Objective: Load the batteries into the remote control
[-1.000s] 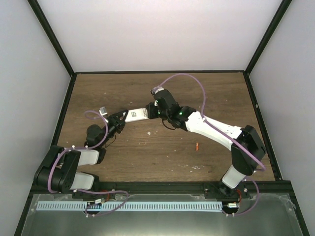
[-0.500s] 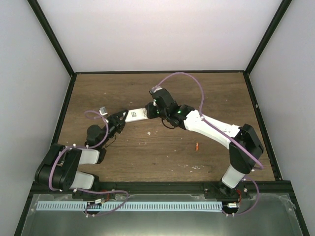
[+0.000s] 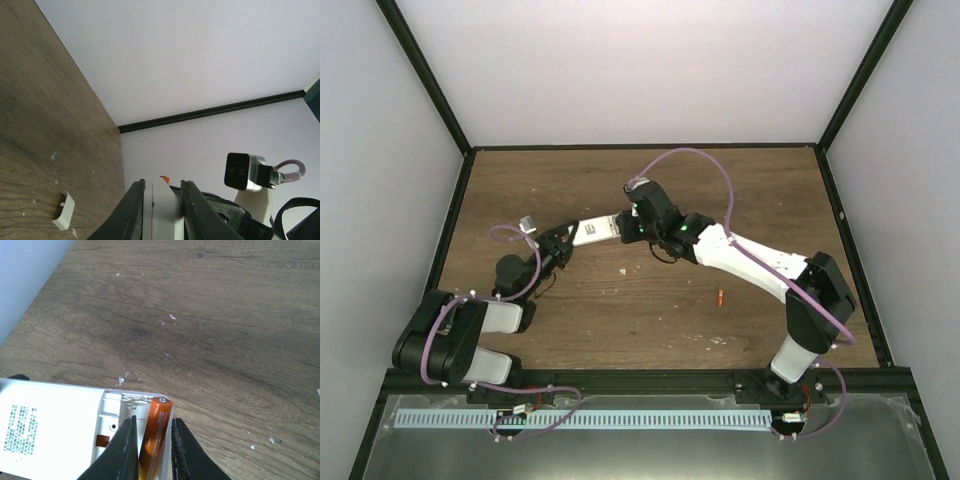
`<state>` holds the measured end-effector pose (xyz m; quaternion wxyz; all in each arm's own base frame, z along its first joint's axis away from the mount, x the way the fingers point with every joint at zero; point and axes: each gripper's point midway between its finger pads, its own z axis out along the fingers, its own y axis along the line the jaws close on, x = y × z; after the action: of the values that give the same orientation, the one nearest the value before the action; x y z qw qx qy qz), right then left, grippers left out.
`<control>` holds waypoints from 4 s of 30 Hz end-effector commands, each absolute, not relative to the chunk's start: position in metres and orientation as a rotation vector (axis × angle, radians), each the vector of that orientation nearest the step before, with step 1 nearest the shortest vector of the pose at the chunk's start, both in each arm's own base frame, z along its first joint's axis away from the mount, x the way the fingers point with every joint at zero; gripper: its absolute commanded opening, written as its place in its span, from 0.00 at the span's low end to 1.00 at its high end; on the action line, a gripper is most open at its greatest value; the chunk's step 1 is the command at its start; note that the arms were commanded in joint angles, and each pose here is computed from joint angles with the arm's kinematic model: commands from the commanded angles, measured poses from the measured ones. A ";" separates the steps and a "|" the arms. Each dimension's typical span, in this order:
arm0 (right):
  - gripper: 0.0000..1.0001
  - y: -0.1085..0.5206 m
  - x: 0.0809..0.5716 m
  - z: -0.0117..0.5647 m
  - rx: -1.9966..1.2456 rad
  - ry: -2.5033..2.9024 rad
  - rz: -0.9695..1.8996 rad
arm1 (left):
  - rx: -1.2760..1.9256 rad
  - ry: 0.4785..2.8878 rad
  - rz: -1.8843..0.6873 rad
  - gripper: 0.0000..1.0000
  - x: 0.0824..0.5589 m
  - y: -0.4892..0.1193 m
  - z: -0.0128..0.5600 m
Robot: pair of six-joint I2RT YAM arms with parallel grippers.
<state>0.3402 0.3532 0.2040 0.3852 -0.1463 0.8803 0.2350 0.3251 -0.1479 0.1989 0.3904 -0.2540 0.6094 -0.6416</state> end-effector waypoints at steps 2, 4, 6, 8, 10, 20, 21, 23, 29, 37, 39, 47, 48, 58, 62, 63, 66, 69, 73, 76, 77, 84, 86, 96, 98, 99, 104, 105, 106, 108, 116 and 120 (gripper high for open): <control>0.13 0.359 0.341 0.224 -0.394 2.181 0.614 | -0.622 1.491 -1.641 0.00 0.325 -0.145 0.210; 0.14 0.362 0.342 0.227 -0.404 2.171 0.625 | -0.619 1.490 -1.642 0.00 0.325 -0.145 0.210; 0.15 0.366 0.342 0.230 -0.415 2.163 0.644 | -0.618 1.490 -1.643 0.00 0.325 -0.146 0.211; 0.15 0.370 0.341 0.232 -0.426 2.157 0.663 | -0.620 1.490 -1.644 0.00 0.325 -0.146 0.210; 0.16 0.372 0.341 0.233 -0.431 2.152 0.677 | -0.618 1.490 -1.643 0.00 0.325 -0.146 0.210; 0.18 0.373 0.341 0.236 -0.428 2.149 0.681 | -0.619 1.489 -1.646 0.00 0.325 -0.146 0.210; 0.18 0.370 0.342 0.236 -0.417 2.153 0.668 | -0.618 1.488 -1.646 0.00 0.325 -0.146 0.211; 0.18 0.364 0.344 0.238 -0.394 2.150 0.641 | -0.615 1.486 -1.648 0.00 0.325 -0.146 0.211; 0.30 0.360 0.342 0.275 -0.353 2.079 0.691 | -0.586 1.481 -1.663 0.00 0.322 -0.148 0.215; 0.47 0.358 0.342 0.302 -0.302 2.108 0.922 | -0.550 1.451 -1.711 0.00 0.316 -0.151 0.224; 0.48 0.354 0.343 0.297 -0.261 2.144 0.999 | -0.553 1.452 -1.705 0.00 0.316 -0.150 0.223; 0.55 0.337 0.347 0.273 -0.087 2.283 1.196 | -0.555 1.450 -1.702 0.00 0.312 -0.148 0.226; 0.56 0.337 0.346 0.271 -0.075 2.296 1.213 | -0.556 1.452 -1.700 0.00 0.312 -0.148 0.227; 0.58 0.355 0.335 0.240 -0.070 2.366 1.398 | -0.543 1.445 -1.702 0.00 0.314 -0.150 0.231; 0.58 0.358 0.337 0.231 -0.072 2.398 1.390 | -0.536 1.440 -1.696 0.00 0.314 -0.149 0.233; 0.58 0.358 0.337 0.229 -0.072 2.400 1.393 | -0.535 1.438 -1.695 0.00 0.314 -0.149 0.234; 0.58 0.360 0.338 0.229 -0.068 2.388 1.412 | -0.534 1.441 -1.694 0.00 0.314 -0.149 0.233; 0.58 0.361 0.339 0.232 -0.069 2.378 1.421 | -0.541 1.446 -1.693 0.00 0.314 -0.149 0.231; 0.57 0.361 0.339 0.234 -0.062 2.369 1.428 | -0.537 1.444 -1.694 0.00 0.314 -0.149 0.231; 0.52 0.361 0.339 0.239 -0.052 2.356 1.438 | -0.533 1.441 -1.700 0.00 0.313 -0.150 0.231; 0.50 0.360 0.339 0.242 -0.050 2.350 1.441 | -0.536 1.439 -1.703 0.00 0.314 -0.149 0.231; 0.44 0.362 0.339 0.249 -0.064 2.328 1.459 | -0.534 1.432 -1.710 0.00 0.314 -0.150 0.232; 0.42 0.362 0.338 0.248 -0.065 2.331 1.464 | -0.532 1.431 -1.711 0.00 0.315 -0.150 0.232; 0.35 0.362 0.339 0.252 -0.037 2.321 1.478 | -0.521 1.433 -1.708 0.00 0.315 -0.151 0.231; 0.35 0.362 0.340 0.252 -0.034 2.317 1.481 | -0.513 1.432 -1.705 0.00 0.315 -0.151 0.232; 0.35 0.362 0.340 0.253 -0.030 2.316 1.483 | -0.510 1.432 -1.703 0.00 0.315 -0.151 0.231; 0.33 0.362 0.339 0.255 -0.018 2.311 1.495 | -0.486 1.425 -1.694 0.00 0.314 -0.152 0.234; 0.33 0.362 0.339 0.256 -0.016 2.308 1.499 | -0.483 1.423 -1.690 0.00 0.315 -0.151 0.234; 0.33 0.361 0.340 0.257 -0.010 2.306 1.499 | -0.478 1.420 -1.691 0.00 0.314 -0.152 0.234; 0.33 0.361 0.340 0.259 -0.004 2.299 1.502 | -0.474 1.415 -1.691 0.00 0.314 -0.151 0.235; 0.32 0.359 0.341 0.261 0.019 2.283 1.518 | -0.473 1.401 -1.696 0.00 0.313 -0.150 0.235; 0.30 0.358 0.341 0.262 0.020 2.278 1.524 | -0.472 1.399 -1.695 0.00 0.313 -0.150 0.235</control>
<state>0.3423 0.3567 0.2251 0.1731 0.0236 0.8416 0.5111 0.3177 -0.1505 0.2157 0.4037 -0.2219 0.5835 -0.6688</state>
